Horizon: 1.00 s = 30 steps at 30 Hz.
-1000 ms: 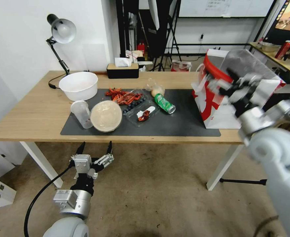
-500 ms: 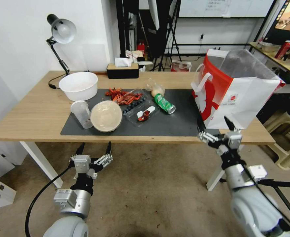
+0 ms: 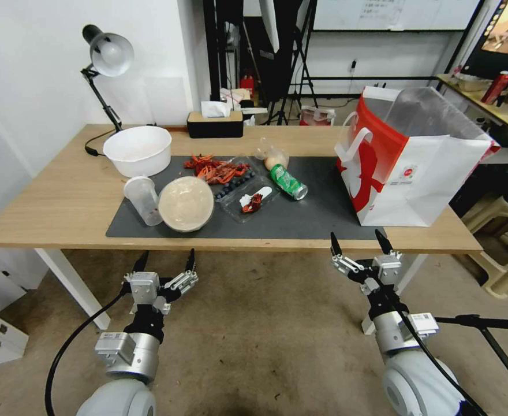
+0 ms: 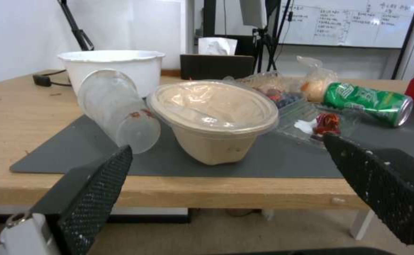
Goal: Pick up the trash from the table and place it into the takeout bag.
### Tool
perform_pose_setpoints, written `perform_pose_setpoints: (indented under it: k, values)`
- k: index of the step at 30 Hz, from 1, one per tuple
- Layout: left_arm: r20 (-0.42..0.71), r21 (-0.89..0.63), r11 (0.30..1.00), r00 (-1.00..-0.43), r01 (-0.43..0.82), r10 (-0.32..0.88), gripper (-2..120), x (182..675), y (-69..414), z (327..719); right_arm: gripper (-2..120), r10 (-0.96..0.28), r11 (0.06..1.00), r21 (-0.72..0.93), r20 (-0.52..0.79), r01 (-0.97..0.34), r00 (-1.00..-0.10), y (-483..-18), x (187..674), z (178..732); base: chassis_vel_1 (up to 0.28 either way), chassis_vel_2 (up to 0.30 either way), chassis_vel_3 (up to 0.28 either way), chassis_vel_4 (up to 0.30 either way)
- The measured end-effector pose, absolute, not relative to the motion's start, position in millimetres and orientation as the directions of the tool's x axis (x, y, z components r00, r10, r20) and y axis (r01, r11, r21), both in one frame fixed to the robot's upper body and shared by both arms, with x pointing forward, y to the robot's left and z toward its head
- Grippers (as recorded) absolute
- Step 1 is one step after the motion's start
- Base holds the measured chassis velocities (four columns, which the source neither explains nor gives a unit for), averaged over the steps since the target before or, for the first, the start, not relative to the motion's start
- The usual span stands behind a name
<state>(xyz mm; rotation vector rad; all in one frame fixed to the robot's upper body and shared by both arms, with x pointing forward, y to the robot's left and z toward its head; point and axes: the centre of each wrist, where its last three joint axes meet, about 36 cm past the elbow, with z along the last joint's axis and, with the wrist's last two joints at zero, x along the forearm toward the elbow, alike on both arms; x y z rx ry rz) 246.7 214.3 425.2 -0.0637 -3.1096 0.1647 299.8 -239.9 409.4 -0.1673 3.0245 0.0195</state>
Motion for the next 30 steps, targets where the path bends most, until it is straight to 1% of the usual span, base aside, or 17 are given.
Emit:
perform_pose_setpoints:
  k: [1, 3, 4, 7, 8, 11, 12, 14, 15, 19, 20, 22, 24, 27, 30]
  values:
    - [0.025, -0.106, 0.994, -0.999, 0.039, 0.042, 100, 246.7, 214.3, 425.2, 100, -0.109, 0.994, 0.007, -0.113, -0.111, -0.988, -239.9, 299.8, 409.4, 0.0, 0.0, 0.0, 0.0]
    - [0.025, -0.106, 0.994, -0.999, 0.039, 0.042, 100, 246.5, 214.3, 424.5, 100, -0.12, 0.991, 0.051, -0.096, -0.125, -0.988, -238.9, 321.3, 419.1, 0.0, 0.0, 0.0, 0.0]
    - [0.025, -0.106, 0.994, -0.999, 0.039, 0.042, 100, 246.5, 214.3, 424.5, 100, -0.12, 0.991, 0.051, -0.096, -0.125, -0.988, -238.9, 321.3, 419.1, 0.0, 0.0, 0.0, 0.0]
    - [0.026, -0.106, 0.994, -0.999, 0.04, 0.043, 100, 246.4, 214.1, 424.1, 100, -0.146, 0.982, 0.112, -0.04, -0.149, -0.988, -239.8, 353.3, 429.8, 0.0, 0.0, 0.0, 0.0]
    - [0.026, -0.106, 0.994, -0.999, 0.04, 0.043, 100, 246.4, 214.1, 424.1, 100, -0.146, 0.982, 0.112, -0.04, -0.149, -0.988, -239.8, 353.3, 429.8, 0.0, 0.0, 0.0, 0.0]
    - [0.029, -0.105, 0.994, -0.999, 0.04, 0.043, 100, 246.4, 213.8, 423.2, 100, -0.168, 0.977, 0.137, 0.0, -0.166, -0.986, -237.6, 395.9, 440.8, 0.0, 0.0, 0.0, 0.0]
    - [0.029, -0.105, 0.994, -0.999, 0.04, 0.043, 100, 246.4, 213.8, 423.2, 100, -0.168, 0.977, 0.137, 0.0, -0.166, -0.986, -237.6, 395.9, 440.8, 0.0, 0.0, 0.0, 0.0]
    - [0.03, -0.103, 0.994, -0.999, 0.04, 0.044, 100, 246.4, 213.6, 422.4, 100, -0.183, 0.972, 0.156, 0.028, -0.177, -0.983, -232.9, 422.0, 447.6, 0.0, 0.0, 0.0, 0.0]
    - [0.03, -0.103, 0.994, -0.999, 0.04, 0.044, 100, 246.4, 213.6, 422.4, 100, -0.183, 0.972, 0.156, 0.028, -0.177, -0.983, -232.9, 422.0, 447.6, 0.0, 0.0, 0.0, 0.0]
    - [0.031, -0.1, 0.994, -0.999, 0.04, 0.043, 100, 246.4, 213.8, 421.7, 100, -0.205, 0.964, 0.198, 0.114, -0.18, -0.972, -225.5, 460.6, 447.7, 0.0, 0.0, 0.0, 0.0]
    - [0.031, -0.1, 0.994, -0.999, 0.04, 0.043, 100, 246.4, 213.8, 421.7, 100, -0.205, 0.964, 0.198, 0.114, -0.18, -0.972, -225.5, 460.6, 447.7, 0.0, 0.0, 0.0, 0.0]
    - [0.034, -0.098, 0.994, -0.999, 0.038, 0.042, 100, 246.3, 214.4, 420.8, 100, -0.211, 0.96, 0.216, 0.15, -0.176, -0.966, -221.5, 482.3, 445.1, 0.0, 0.0, 0.0, 0.0]
    - [0.034, -0.098, 0.995, -0.999, 0.038, 0.042, 100, 246.3, 214.5, 420.4, 100, -0.214, 0.959, 0.223, 0.158, -0.176, -0.964, -220.1, 490.8, 444.5, 0.0, 0.0, 0.0, 0.0]
    - [0.038, -0.096, 0.995, -0.998, 0.036, 0.04, 100, 246.2, 214.8, 418.0, 100, -0.231, 0.95, 0.253, 0.174, -0.183, -0.957, -214.8, 519.9, 445.7, 0.0, 0.0, 0.0, 0.0]
    - [0.038, -0.094, 0.995, -0.998, 0.036, 0.04, 100, 246.2, 215.0, 417.3, 100, -0.239, 0.947, 0.261, 0.183, -0.187, -0.954, -213.1, 528.4, 446.0, 0.0, 0.0, 0.0, 0.0]
